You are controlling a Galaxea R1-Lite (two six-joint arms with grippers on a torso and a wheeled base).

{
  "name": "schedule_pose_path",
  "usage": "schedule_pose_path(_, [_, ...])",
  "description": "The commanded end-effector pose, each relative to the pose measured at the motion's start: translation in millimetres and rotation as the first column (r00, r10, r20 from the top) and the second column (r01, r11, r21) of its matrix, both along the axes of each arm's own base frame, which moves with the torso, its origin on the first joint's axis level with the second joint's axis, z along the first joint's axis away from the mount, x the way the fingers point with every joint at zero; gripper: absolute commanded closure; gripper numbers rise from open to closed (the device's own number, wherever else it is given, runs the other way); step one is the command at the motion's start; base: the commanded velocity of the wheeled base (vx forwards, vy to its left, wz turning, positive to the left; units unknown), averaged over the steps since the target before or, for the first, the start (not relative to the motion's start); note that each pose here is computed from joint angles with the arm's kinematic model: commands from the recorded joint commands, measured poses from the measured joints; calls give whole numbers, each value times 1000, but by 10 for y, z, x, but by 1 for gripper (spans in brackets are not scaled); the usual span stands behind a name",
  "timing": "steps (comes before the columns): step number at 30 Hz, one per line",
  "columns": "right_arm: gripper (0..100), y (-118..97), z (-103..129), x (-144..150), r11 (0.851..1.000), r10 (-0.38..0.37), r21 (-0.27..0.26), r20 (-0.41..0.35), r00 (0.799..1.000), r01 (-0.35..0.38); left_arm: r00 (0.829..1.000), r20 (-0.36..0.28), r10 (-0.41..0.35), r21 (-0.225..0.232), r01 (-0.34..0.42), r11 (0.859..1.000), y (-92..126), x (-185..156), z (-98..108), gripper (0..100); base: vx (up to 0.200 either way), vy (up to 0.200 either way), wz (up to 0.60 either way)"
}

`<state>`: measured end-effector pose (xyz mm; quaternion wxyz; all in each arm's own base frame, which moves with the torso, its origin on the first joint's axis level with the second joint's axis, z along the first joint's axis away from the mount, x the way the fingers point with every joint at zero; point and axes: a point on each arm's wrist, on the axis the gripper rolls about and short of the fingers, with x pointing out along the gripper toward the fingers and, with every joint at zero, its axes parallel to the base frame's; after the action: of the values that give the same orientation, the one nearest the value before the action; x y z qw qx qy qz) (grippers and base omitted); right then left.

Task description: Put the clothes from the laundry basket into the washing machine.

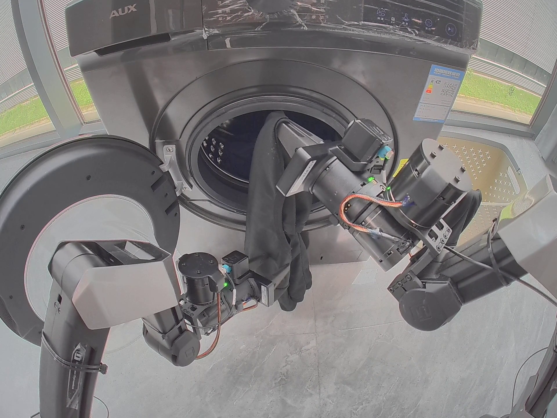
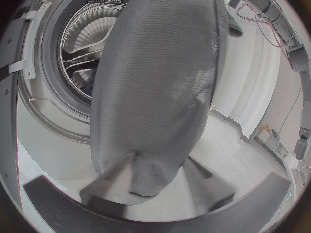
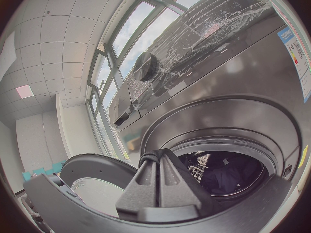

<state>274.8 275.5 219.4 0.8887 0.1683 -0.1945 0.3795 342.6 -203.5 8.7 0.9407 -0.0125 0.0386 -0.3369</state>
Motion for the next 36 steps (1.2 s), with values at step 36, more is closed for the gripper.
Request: schedule_pose_path(36, [100, -799, -163, -414, 992, -106, -77, -122, 987, 97, 974, 193, 122, -197, -83, 977, 969, -982, 1566, 100, 0, 0, 0])
